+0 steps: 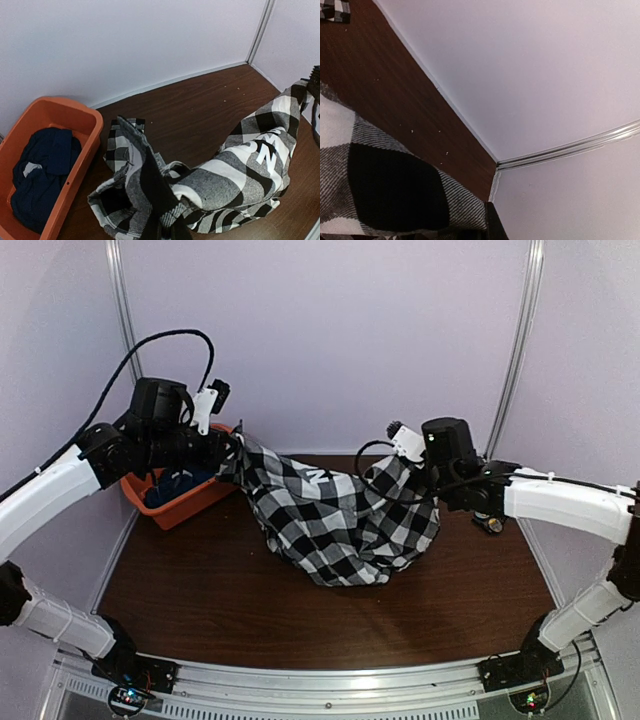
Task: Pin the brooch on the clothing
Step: Pick up the crumped clothing from the center of the board.
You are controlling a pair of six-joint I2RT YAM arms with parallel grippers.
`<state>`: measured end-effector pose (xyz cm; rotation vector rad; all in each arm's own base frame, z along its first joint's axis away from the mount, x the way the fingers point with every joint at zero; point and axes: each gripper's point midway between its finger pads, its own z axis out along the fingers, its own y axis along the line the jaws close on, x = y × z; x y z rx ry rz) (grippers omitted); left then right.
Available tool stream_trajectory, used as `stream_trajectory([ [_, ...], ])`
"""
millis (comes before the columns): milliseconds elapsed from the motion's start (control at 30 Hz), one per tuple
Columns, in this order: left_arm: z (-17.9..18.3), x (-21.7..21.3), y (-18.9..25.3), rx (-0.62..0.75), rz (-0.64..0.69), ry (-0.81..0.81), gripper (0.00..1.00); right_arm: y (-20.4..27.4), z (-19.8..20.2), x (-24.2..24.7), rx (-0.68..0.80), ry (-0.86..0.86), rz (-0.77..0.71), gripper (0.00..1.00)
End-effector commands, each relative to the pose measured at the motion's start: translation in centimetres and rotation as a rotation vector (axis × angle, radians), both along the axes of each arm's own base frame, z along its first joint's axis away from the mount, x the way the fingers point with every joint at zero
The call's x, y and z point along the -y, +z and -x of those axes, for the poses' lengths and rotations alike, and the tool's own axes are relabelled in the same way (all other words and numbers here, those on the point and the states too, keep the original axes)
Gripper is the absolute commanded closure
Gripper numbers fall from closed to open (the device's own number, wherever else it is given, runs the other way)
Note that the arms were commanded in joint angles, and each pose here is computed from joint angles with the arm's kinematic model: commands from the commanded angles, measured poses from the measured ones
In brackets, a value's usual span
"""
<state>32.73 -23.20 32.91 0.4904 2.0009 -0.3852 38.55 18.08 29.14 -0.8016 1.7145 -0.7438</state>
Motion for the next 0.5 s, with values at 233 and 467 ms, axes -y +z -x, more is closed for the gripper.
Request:
stream_trajectory([
  [233, -4.1, -4.4, -10.6, -0.148, -0.175, 0.404, 1.00, -10.4, -8.7, -3.1, -0.178, -0.052, -0.014, 1.00],
  [467, -7.8, -4.4, -16.4, -0.254, -0.305, 0.478, 0.89, -11.6, -9.1, -1.8, -0.213, -0.104, 0.013, 1.00],
])
